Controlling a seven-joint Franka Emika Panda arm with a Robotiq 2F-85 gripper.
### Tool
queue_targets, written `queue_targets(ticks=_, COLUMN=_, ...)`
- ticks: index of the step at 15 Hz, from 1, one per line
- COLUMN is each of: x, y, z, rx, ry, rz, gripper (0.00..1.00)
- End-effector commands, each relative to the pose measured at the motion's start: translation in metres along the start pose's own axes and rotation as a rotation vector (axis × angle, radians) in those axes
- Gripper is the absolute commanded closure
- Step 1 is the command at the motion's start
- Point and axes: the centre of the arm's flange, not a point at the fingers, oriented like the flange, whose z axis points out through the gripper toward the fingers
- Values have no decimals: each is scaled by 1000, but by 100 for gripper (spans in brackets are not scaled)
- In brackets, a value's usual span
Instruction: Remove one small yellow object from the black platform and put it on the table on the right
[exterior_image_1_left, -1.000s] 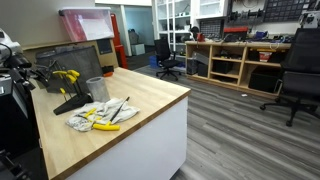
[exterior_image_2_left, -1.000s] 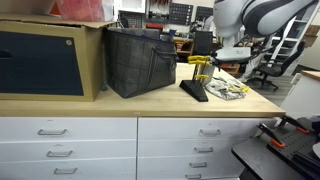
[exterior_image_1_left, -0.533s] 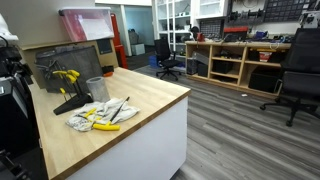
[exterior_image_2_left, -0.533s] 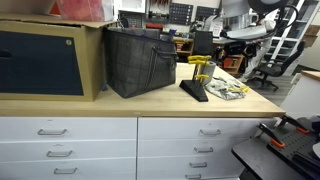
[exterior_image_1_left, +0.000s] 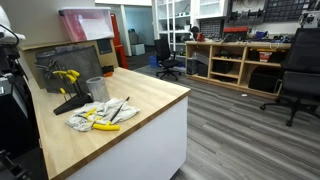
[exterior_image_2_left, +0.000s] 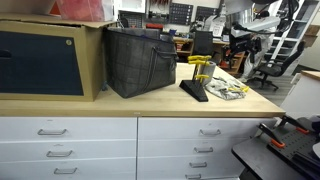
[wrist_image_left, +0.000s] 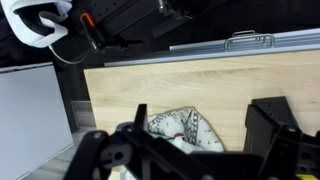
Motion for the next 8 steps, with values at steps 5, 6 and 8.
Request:
queue_targets(ticks=5, x=23, y=13, z=-31, rx=57, ry=-3, rz=-160, gripper=0)
queue_targets(ticks=6, x=26, y=13, z=-35, rx=69, ry=1, rz=-171, gripper=0)
queue_targets(ticks=8, x=30, y=13, z=-44, rx=94, ry=3, rz=-193, gripper=0)
